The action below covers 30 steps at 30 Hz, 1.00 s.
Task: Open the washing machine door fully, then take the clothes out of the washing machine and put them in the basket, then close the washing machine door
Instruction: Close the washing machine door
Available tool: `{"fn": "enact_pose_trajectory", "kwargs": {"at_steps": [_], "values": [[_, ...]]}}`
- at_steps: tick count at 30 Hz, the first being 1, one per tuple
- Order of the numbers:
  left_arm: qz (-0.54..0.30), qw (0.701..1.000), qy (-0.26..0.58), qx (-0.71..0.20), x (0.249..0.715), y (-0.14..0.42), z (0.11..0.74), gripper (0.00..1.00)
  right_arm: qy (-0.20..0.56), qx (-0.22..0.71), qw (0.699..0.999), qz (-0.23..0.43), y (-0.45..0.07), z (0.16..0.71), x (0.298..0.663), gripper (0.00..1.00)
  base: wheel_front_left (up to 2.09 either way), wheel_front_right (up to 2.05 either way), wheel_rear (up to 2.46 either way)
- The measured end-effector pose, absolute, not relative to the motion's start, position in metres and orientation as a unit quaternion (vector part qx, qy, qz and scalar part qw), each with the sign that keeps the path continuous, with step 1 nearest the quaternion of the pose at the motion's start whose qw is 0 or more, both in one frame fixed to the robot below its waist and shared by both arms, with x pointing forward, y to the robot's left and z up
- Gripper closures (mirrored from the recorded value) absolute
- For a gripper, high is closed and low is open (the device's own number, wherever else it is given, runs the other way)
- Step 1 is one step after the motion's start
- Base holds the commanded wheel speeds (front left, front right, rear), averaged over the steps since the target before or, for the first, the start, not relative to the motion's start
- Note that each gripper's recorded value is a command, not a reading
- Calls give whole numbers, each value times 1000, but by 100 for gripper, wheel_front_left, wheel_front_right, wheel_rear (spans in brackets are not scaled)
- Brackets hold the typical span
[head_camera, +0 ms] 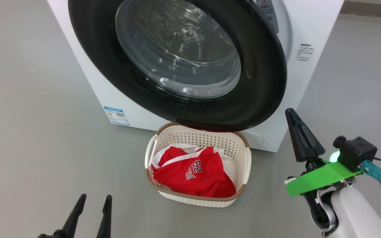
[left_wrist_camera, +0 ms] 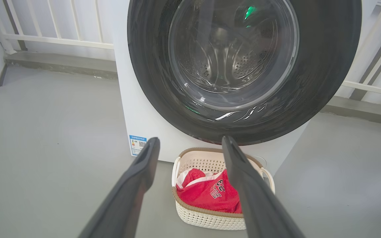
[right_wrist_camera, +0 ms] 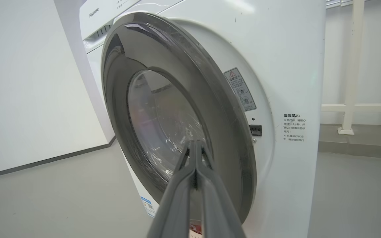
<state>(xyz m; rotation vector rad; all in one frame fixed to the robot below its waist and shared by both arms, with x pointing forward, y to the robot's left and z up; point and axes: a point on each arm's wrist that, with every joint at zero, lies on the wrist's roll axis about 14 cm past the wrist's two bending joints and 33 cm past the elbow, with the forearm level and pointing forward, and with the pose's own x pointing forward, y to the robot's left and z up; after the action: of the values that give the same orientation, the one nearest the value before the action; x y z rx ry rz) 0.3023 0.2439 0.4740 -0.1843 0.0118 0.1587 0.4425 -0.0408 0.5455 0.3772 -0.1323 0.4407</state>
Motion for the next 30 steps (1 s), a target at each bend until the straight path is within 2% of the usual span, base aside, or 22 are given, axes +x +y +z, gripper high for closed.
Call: {"fn": "enact_pose_trajectory", "kwargs": {"at_steps": [17,30], "values": [[84,992,7,-89,327,242,476,0,-48,187,953,231,-13,535,510,100,0,0,0],[90,992,11,-88,338,244,474,0,-42,191,953,230,-4,526,540,100,0,0,0]]}}
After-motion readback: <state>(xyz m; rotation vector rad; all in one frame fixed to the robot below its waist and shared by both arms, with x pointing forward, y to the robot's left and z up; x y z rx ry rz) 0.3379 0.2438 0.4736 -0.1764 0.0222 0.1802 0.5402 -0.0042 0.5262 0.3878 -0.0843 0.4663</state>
